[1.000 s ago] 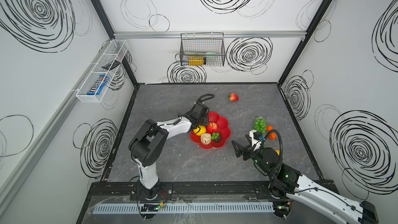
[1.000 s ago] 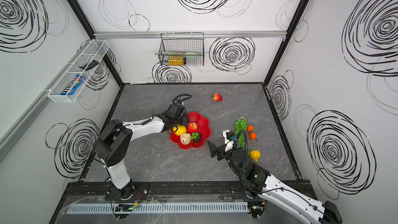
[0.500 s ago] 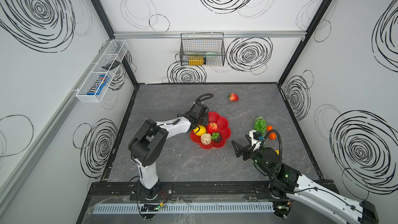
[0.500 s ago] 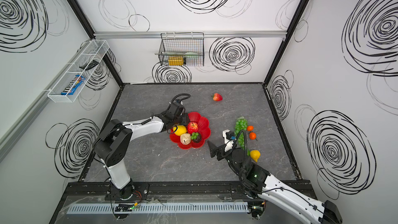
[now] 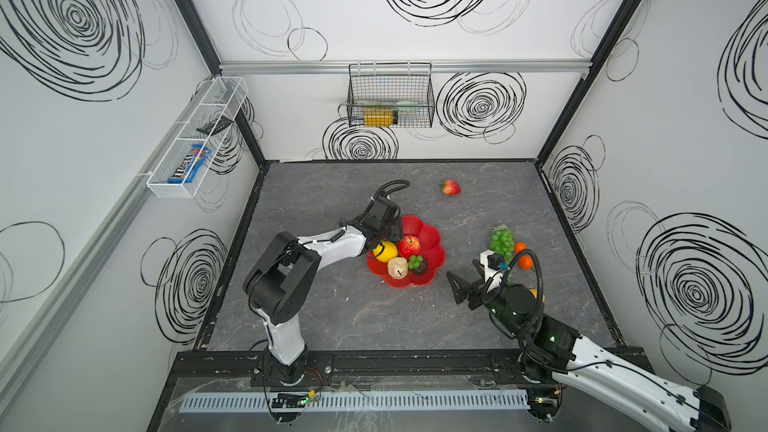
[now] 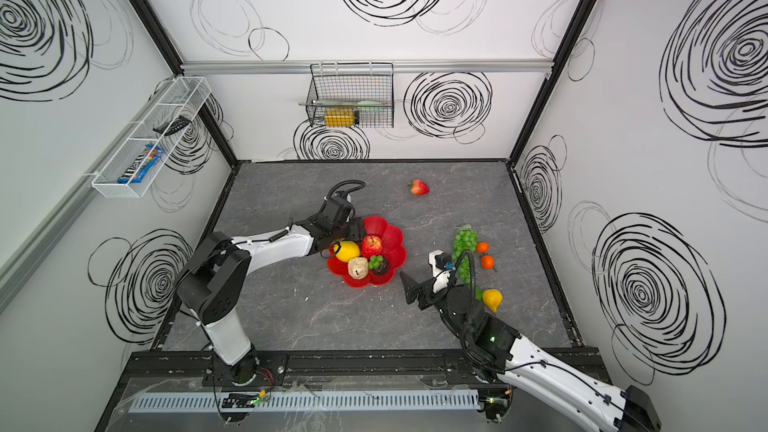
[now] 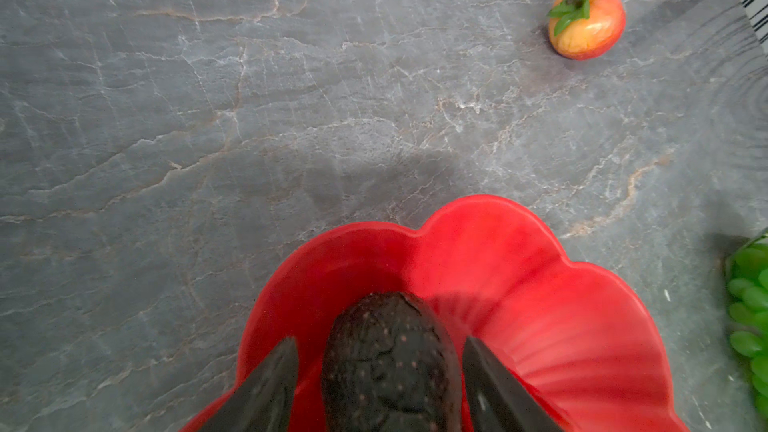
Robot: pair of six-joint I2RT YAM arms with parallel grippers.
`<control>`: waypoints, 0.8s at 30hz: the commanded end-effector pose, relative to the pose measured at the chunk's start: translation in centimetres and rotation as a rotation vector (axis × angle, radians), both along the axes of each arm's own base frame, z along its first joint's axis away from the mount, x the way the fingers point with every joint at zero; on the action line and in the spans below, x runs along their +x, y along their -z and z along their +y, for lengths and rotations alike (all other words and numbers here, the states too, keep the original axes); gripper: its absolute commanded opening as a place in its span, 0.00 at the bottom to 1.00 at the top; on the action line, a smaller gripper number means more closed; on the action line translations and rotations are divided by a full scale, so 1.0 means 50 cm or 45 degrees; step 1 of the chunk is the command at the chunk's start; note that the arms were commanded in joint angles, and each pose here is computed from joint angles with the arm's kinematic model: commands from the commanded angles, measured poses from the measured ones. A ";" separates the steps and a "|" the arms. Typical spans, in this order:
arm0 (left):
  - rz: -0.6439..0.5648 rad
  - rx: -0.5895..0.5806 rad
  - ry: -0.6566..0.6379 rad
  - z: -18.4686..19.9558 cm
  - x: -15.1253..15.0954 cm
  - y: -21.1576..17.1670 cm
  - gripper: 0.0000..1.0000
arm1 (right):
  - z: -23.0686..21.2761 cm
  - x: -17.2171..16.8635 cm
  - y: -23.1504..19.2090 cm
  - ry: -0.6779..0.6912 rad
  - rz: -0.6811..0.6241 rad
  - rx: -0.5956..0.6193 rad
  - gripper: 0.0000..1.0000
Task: Place and organize the fake fruits in the fruit bowl
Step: 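Lower the avocado into the bowl and open the left gripper, then lift the left gripper away while the right gripper reaches for the peach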
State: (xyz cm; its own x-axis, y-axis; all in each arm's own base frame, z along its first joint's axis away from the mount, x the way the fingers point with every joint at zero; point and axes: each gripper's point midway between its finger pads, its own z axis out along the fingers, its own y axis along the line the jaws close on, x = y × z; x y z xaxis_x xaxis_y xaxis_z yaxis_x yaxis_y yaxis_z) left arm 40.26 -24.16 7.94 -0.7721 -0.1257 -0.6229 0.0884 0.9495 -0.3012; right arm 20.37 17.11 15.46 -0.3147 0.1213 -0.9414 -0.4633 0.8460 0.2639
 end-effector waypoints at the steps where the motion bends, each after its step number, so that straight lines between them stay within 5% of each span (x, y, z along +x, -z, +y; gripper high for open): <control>1: -0.101 -0.087 0.034 -0.008 0.010 -0.065 0.69 | -0.001 0.004 -0.017 0.011 -0.027 0.041 0.97; 9: -0.177 -0.136 0.051 0.013 -0.017 -0.126 0.73 | -0.014 0.011 -0.019 0.067 0.008 0.040 0.97; 15: -0.378 -0.207 0.046 0.071 -0.101 -0.195 0.75 | -0.048 0.049 -0.066 0.206 0.108 -0.012 0.97; 24: -0.683 -0.370 -0.028 0.186 -0.263 -0.225 0.80 | -0.076 0.216 -0.090 0.262 0.340 -0.038 0.97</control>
